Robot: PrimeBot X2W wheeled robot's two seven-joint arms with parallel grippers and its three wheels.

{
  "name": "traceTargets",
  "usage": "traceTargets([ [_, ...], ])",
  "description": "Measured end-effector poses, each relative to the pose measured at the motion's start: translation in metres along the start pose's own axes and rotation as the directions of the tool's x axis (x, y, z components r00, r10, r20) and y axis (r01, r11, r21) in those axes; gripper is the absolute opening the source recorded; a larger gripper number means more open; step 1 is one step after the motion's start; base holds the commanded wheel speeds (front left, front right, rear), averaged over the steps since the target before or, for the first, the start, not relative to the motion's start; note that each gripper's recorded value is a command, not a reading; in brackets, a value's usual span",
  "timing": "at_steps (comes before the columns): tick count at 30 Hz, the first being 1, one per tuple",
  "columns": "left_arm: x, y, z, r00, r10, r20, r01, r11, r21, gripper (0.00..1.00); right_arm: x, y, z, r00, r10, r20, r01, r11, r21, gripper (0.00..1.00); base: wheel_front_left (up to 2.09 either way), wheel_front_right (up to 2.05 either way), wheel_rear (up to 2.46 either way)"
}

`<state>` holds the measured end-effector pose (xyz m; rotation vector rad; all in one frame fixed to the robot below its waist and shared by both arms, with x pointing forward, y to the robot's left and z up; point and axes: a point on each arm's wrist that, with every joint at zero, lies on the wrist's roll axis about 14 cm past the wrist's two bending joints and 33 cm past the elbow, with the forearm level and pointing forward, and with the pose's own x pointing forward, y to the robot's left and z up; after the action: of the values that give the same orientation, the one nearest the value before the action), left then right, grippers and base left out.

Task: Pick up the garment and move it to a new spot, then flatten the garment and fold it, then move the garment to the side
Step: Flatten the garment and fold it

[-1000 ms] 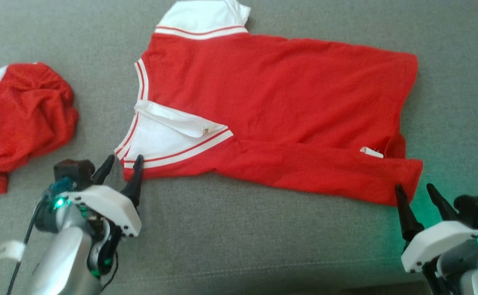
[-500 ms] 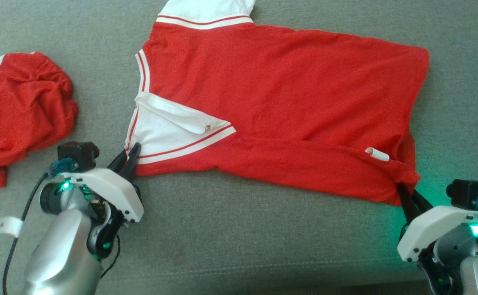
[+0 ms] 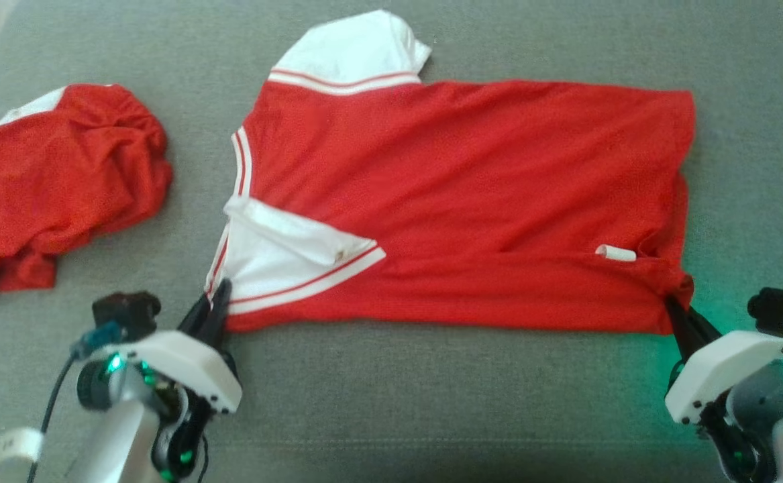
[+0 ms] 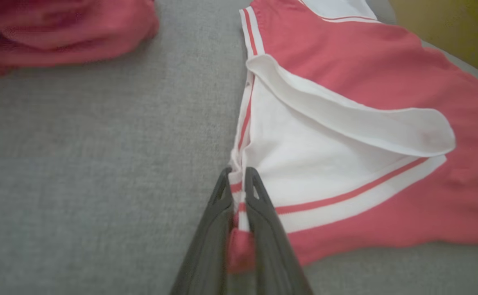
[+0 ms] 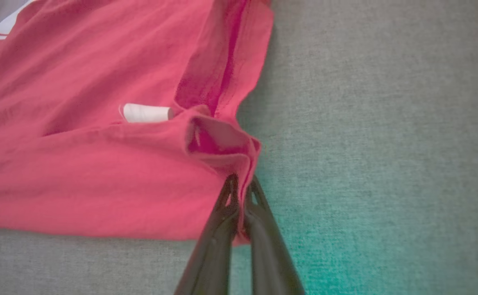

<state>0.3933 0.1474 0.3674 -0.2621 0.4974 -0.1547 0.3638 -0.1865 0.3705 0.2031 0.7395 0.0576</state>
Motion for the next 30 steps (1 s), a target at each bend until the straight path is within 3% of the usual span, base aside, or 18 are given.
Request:
traceTargets([
  [6,-0.029,0.01,-0.007,0.998,0.064,0.012,-0.063,0.997,-0.05,0.0,-0.005,0.007,-0.005,0.999,0.022,-0.026,-0.022,1.0,-0.002,0.0,0.0,0.0,0.0],
  [17,-0.047,-0.003,-0.02,0.998,0.052,-0.031,-0.054,0.996,-0.064,0.0,-0.027,-0.008,-0.025,0.998,-0.022,-0.056,0.024,0.999,0.041,0.0,0.0,0.0,0.0],
  [18,-0.048,-0.003,-0.019,0.998,0.05,-0.03,-0.052,0.997,-0.063,0.31,-0.029,-0.008,-0.025,0.998,-0.02,-0.053,0.023,0.999,0.047,0.04,0.0,0.0,0.0],
  [19,-0.048,-0.003,-0.018,0.998,0.055,-0.027,-0.057,0.996,-0.062,1.0,-0.03,-0.008,-0.026,0.999,-0.018,-0.051,0.021,0.998,0.054,0.46,0.0,0.0,0.0],
  [20,-0.049,-0.003,-0.018,0.998,0.062,-0.023,-0.063,0.996,-0.061,1.0,-0.031,-0.007,-0.025,0.999,-0.018,-0.044,0.02,0.998,0.054,1.0,0.0,0.0,0.0],
  [22,-0.05,-0.002,-0.015,0.998,0.068,-0.011,-0.068,0.996,-0.052,1.0,-0.032,-0.006,-0.021,1.0,-0.016,-0.022,0.017,0.998,0.052,1.0,0.0,0.0,0.0],
  [25,-0.053,0.003,0.008,0.991,0.093,0.1,-0.094,0.995,0.012,1.0,-0.041,-0.001,0.014,0.988,-0.012,0.156,0.01,1.0,0.013,1.0,0.0,0.0,0.0],
  [30,-0.06,-0.002,0.06,0.947,0.093,0.309,-0.125,0.988,0.086,1.0,-0.064,0.005,0.065,0.912,-0.008,0.411,0.04,0.997,-0.069,1.0,0.0,0.0,0.0],
])
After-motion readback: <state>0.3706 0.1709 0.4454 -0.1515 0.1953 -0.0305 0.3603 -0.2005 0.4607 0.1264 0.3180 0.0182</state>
